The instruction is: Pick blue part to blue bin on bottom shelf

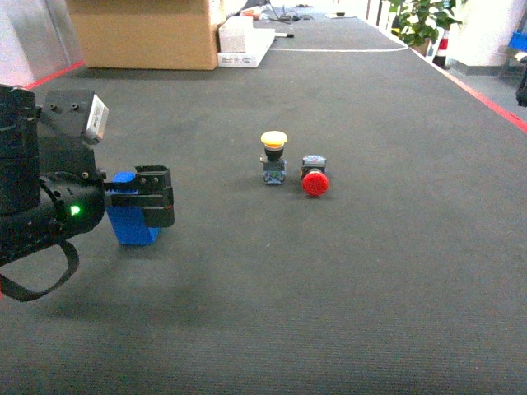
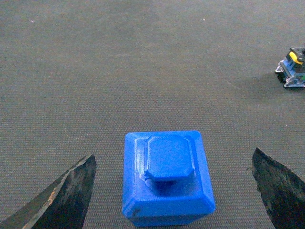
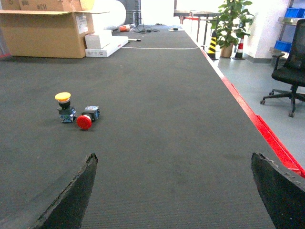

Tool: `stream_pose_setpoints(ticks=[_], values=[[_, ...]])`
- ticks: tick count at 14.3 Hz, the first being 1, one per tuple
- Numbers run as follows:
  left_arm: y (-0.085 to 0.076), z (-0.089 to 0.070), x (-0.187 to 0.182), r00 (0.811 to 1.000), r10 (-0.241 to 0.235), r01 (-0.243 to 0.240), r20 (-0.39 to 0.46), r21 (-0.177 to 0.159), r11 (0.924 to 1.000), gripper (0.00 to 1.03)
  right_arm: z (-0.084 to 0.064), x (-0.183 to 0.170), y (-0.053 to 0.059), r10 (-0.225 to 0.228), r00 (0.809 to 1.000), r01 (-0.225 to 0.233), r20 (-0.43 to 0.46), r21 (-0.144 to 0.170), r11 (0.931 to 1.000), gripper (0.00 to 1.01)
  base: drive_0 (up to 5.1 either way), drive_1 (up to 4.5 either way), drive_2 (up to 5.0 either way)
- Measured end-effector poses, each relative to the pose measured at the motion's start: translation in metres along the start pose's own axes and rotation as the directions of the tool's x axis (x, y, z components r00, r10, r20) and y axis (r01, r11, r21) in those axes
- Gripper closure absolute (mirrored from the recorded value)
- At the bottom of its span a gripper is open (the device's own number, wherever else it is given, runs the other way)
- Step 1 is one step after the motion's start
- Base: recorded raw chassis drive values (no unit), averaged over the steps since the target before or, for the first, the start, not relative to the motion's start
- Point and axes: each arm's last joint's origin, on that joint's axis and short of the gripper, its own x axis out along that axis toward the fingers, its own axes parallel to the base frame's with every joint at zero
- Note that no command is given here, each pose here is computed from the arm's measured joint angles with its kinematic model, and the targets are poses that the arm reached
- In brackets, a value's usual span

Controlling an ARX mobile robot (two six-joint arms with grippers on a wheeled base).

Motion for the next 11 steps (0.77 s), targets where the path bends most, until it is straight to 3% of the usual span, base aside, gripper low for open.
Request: stream_pose_setpoints(ticks=[2, 6, 7, 11], values=[[-0.001, -0.003, 0.009, 1.0, -0.007, 0.007, -0.02, 0.004, 1.0, 0.06, 0.0, 0.0, 0.0, 0.0, 1.0, 0.0, 0.0, 0.0, 1.0, 0.03, 0.0, 0.0, 0.0], [0.009, -0.009, 0.029, 0.999, 0.025, -0.025, -0.021, 0.0, 0.9997, 0.52, 0.0, 0.0, 0.0, 0.0, 1.0, 0.0, 0.0, 0.0, 1.0, 0.03, 0.0, 0.0, 0.0], [0.01, -0.008, 0.031, 1.0, 0.016, -0.016, -0.017, 0.0, 0.9999, 0.57, 0.0, 0.0, 0.0, 0.0, 1.0, 0.0, 0.0, 0.0, 1.0, 0.03, 0.0, 0.0, 0.0], [0.007, -0.01, 0.022, 1.0, -0.006, 0.006, 0.001, 0.028, 0.9996, 0.58, 0.0, 0.0, 0.0, 0.0, 1.0, 0.0, 0.0, 0.0, 1.0, 0.03, 0.0, 0.0, 0.0]])
